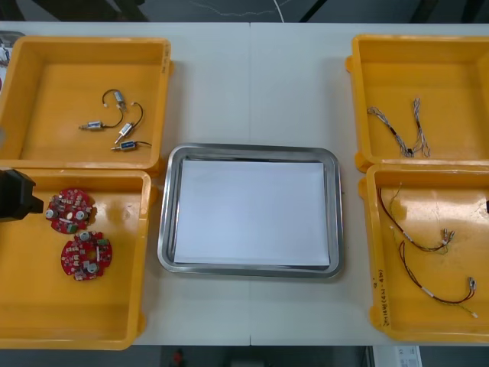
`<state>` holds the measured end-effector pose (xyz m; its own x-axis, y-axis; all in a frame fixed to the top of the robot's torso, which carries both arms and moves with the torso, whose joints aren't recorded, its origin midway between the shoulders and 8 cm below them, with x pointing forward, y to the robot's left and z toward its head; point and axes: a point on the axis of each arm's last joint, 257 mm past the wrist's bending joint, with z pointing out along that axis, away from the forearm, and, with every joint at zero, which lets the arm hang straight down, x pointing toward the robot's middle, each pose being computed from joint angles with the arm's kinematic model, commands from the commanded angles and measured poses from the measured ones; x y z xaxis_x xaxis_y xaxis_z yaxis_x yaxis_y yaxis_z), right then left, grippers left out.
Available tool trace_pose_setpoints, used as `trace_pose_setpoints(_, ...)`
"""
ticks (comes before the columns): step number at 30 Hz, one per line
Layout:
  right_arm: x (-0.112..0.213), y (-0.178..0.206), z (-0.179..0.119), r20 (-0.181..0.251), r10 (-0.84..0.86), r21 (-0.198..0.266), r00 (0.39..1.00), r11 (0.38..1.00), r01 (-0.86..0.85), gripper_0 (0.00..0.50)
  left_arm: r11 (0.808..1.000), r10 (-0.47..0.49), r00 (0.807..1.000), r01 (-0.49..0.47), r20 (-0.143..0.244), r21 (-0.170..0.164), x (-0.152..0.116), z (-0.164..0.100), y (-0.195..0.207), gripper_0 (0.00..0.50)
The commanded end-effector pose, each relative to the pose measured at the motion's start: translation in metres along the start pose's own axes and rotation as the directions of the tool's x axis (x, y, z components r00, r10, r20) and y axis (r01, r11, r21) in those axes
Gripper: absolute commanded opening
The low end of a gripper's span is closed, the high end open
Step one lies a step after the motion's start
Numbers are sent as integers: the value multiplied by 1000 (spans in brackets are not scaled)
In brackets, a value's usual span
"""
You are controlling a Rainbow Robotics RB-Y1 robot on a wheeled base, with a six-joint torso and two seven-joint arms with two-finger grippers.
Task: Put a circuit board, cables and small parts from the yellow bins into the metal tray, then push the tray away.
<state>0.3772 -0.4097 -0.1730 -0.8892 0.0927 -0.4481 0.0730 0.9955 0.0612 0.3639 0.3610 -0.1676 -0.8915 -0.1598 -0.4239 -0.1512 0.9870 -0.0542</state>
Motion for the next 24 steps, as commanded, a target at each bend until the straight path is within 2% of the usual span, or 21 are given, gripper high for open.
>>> trace_pose_setpoints(1, -1, -16, -10, 3, 21, 50, 1000, 999, -22, 500, 998, 59, 998, -58, 28, -40, -5, -14, 13, 500)
trace_pose_setpoints(24, -1, -16, -10, 3, 21, 50, 1000, 999, -22, 500, 998, 59, 998, -58, 28, -40, -5, -14, 13, 500)
